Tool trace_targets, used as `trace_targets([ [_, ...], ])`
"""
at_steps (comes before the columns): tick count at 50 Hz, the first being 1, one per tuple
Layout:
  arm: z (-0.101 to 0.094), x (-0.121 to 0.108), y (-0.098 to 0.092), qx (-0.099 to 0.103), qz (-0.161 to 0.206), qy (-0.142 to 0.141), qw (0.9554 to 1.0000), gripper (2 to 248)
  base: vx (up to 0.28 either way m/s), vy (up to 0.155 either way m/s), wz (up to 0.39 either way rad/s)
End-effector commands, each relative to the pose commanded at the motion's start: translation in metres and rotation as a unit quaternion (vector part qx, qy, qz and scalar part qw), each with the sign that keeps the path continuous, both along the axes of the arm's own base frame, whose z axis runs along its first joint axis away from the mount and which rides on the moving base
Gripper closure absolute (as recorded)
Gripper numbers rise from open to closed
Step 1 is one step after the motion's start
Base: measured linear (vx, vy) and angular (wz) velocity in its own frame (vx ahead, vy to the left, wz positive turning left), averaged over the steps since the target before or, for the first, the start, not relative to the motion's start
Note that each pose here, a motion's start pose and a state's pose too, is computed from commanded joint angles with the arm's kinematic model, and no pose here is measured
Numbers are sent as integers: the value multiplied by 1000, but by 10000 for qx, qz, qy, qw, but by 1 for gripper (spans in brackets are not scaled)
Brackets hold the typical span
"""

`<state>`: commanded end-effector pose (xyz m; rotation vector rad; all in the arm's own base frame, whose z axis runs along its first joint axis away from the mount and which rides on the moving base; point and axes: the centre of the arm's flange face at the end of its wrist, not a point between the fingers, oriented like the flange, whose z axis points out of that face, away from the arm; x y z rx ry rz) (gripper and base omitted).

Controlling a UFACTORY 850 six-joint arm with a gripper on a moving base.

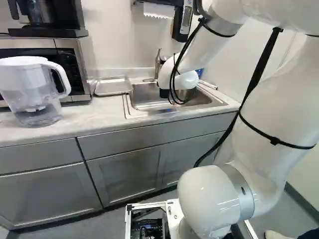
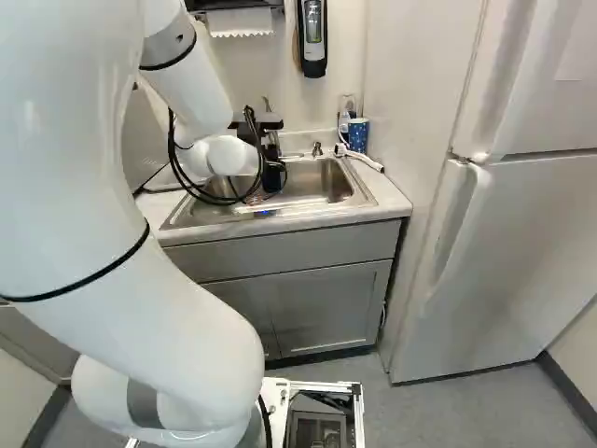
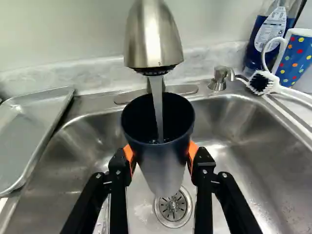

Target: Rinse the cup and place it in the tray

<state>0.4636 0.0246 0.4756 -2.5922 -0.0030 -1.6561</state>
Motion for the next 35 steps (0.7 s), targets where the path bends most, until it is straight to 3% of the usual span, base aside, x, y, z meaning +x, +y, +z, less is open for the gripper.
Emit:
trace_targets([
  [35, 0, 0, 0, 0, 0, 0, 10000, 126, 0, 0, 0],
])
